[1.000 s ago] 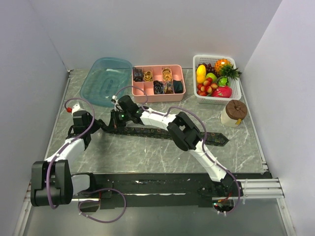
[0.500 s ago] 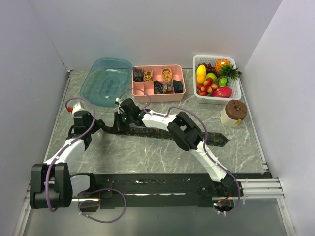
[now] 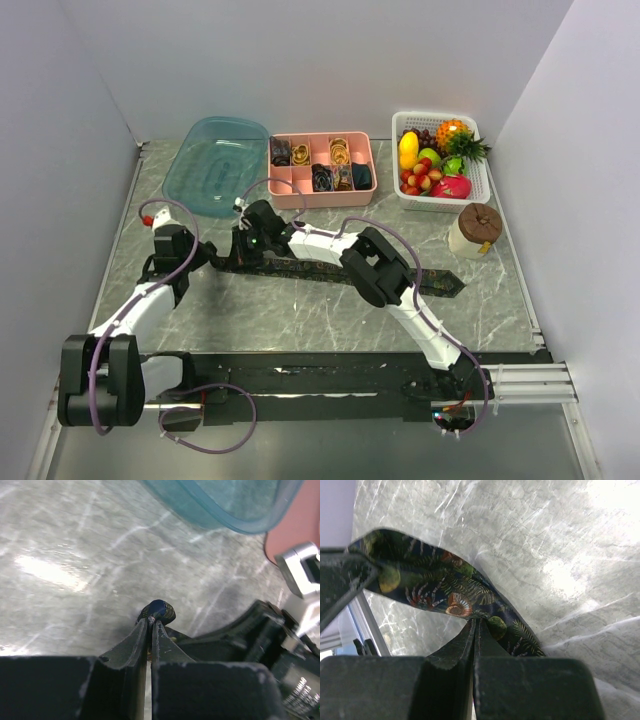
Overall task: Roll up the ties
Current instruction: Roll the tie at the center of the board.
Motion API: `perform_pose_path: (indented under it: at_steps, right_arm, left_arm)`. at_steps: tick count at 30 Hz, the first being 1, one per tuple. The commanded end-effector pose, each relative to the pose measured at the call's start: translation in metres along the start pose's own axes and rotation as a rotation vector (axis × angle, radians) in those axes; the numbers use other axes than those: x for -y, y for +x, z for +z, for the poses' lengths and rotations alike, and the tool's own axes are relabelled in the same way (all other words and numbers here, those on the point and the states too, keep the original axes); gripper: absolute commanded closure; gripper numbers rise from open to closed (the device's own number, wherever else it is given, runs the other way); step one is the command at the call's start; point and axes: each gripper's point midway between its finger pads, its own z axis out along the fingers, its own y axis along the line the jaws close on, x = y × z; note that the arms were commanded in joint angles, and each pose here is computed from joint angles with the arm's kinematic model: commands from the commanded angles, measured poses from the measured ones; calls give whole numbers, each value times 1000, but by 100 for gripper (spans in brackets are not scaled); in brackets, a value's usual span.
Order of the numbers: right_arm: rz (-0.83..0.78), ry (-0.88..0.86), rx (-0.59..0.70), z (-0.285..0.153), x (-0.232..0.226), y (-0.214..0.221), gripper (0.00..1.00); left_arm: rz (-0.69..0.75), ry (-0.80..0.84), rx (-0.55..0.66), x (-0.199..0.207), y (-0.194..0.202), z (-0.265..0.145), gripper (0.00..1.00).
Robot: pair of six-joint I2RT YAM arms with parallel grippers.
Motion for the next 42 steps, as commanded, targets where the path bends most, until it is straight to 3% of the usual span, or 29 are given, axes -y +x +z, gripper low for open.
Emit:
perform_pose_path:
  at_steps: [1, 17, 31, 42]
  right_arm:
    - [-72, -65, 107, -15, -35, -37, 100]
    - [-64, -148, 126, -20, -47, -38, 100]
    - [-10, -176, 91, -9, -36, -33, 100]
    - [44, -197, 100, -25, -25, -33, 100]
  left_arm:
    - [34, 63, 54, 23, -17, -5, 99]
    - [68, 72, 47, 32, -3, -10, 99]
    - [64, 74, -6, 38, 17, -7, 99]
    - [44, 57, -36, 37, 31, -6, 99]
